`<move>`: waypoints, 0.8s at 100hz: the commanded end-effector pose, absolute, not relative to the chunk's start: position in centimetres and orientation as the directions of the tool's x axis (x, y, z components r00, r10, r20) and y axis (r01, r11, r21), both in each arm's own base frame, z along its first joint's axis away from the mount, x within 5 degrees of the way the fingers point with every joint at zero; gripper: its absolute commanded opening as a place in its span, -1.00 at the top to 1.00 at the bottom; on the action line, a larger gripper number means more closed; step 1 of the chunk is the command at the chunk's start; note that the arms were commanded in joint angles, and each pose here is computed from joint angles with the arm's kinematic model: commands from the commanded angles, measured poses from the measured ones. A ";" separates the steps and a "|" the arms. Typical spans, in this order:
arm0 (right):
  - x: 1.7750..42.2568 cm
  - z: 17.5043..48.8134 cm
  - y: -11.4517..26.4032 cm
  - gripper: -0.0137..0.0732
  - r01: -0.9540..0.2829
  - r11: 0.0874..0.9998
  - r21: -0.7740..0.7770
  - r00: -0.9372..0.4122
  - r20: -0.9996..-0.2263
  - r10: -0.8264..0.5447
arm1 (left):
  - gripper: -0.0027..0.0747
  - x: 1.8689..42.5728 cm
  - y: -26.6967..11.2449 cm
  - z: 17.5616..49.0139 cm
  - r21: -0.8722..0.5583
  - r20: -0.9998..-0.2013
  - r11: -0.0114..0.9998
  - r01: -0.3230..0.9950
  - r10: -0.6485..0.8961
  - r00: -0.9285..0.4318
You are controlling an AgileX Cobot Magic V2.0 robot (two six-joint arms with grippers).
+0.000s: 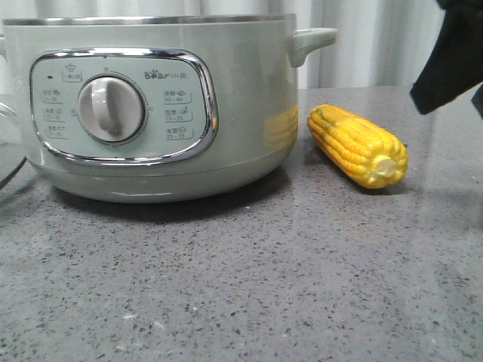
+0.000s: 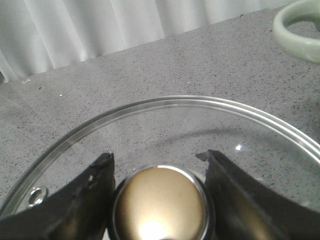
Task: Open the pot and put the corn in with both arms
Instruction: 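Lower the right gripper over the yellow corn cob and grasp it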
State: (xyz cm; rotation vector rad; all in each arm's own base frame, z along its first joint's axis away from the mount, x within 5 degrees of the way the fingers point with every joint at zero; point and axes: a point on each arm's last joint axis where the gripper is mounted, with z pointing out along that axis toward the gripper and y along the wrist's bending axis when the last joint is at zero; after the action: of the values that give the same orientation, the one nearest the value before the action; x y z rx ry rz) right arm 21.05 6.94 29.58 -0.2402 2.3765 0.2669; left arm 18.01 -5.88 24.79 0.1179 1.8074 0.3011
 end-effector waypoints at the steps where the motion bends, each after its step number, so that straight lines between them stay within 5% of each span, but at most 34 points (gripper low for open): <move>1: 22.4 31.2 7.5 -0.15 -0.252 0.957 0.145 -0.678 -0.732 -0.068 | 0.05 18.3 -5.8 27.0 0.285 -0.954 0.949 -0.137 0.266 -0.142; 47: 28.5 29.7 9.5 -0.15 -0.235 0.959 0.162 -0.765 -0.639 -0.079 | 0.05 18.4 -5.9 27.1 0.288 -0.953 0.949 -0.127 0.272 -0.133; 65: 29.9 28.1 10.3 -0.13 -0.219 0.959 0.182 -0.841 -0.533 -0.091 | 0.05 18.4 -5.9 27.1 0.288 -0.953 0.949 -0.127 0.272 -0.133; 72: 30.2 27.9 10.3 0.03 -0.219 0.959 0.181 -0.853 -0.513 -0.098 | 0.05 18.4 -5.9 27.1 0.288 -0.953 0.949 -0.127 0.272 -0.133; 80: 30.1 27.9 10.3 0.47 -0.219 0.959 0.181 -0.855 -0.509 -0.099 | 0.06 18.4 -5.9 27.1 0.288 -0.953 0.949 -0.127 0.272 -0.133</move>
State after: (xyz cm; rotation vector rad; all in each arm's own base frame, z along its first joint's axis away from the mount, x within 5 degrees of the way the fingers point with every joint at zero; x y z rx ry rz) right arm 30.02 10.67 26.56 -0.2061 2.6364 0.3441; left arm 18.21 -5.93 25.50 0.1325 1.7569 0.3262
